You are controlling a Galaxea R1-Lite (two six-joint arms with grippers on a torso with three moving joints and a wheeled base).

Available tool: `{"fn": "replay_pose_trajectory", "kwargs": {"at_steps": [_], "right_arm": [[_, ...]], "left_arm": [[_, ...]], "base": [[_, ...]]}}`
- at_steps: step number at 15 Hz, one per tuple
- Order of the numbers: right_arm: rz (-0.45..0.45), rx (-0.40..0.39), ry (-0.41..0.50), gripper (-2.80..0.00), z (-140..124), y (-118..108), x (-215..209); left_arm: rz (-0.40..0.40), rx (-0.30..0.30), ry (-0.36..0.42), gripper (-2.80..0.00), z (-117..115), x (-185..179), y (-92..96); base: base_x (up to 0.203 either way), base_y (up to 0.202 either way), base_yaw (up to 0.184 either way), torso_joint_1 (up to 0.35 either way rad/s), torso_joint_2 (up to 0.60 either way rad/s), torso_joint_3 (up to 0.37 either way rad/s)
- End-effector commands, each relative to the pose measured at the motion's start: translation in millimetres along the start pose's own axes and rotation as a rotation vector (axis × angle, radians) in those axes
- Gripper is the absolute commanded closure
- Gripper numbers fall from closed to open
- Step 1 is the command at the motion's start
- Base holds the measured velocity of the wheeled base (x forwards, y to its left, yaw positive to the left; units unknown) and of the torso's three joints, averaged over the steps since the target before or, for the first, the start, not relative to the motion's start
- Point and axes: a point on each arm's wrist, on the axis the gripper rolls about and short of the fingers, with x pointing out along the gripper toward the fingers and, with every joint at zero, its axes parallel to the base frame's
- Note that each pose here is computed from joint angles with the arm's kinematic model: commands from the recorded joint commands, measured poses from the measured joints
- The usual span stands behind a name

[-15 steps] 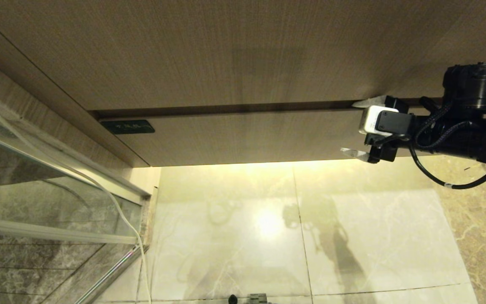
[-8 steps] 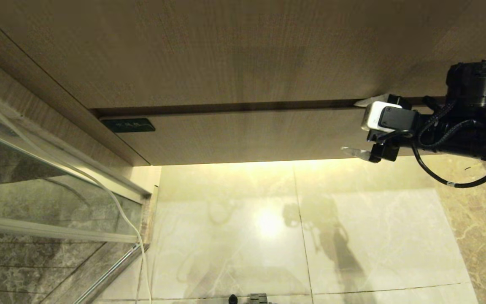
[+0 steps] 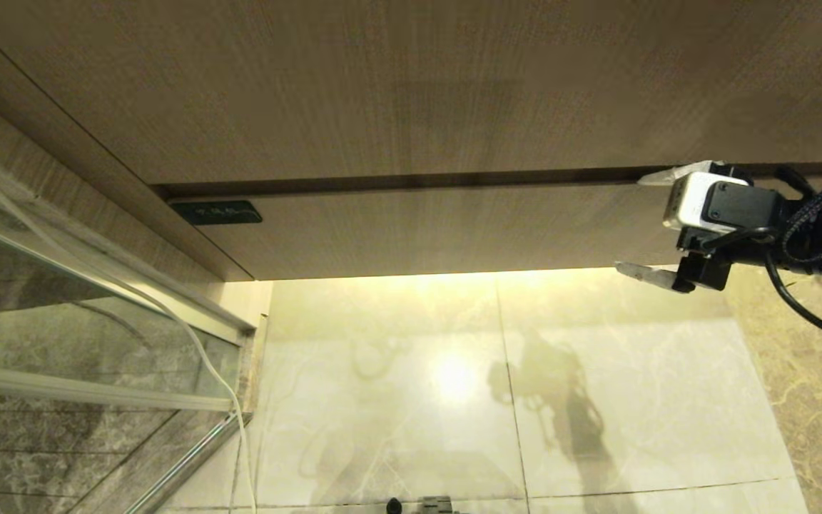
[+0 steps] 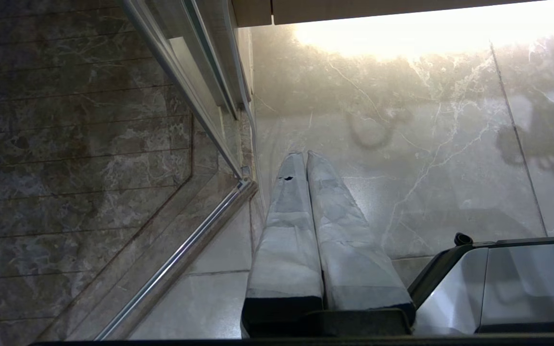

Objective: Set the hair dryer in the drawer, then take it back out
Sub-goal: Pull open the drawer

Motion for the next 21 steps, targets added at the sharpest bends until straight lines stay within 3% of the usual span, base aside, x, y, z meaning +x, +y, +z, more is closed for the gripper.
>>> {"fn": "replay_pose_trajectory", "kwargs": {"at_steps": [1, 9, 21], "right_arm": [[-0.014, -0.011, -0.006, -2.8, 5, -3, -12], [0.087, 0.007, -0.007, -2.8, 10, 26, -33], [0.061, -0.01, -0.015, -2.8, 7, 25, -20]], "left_arm": [[0.0, 0.0, -0.001, 0.0, 0, 0, 0.0], [0.0, 0.0, -0.001, 0.0, 0, 0, 0.0], [0.0, 0.0, 0.0, 0.0, 0, 0, 0.0]], "base": [[0.0, 0.0, 0.0, 0.0, 0.0, 0.0], [0.0, 0.0, 0.0, 0.0, 0.0, 0.0], [0.0, 0.0, 0.0, 0.0, 0.0, 0.0]]}}
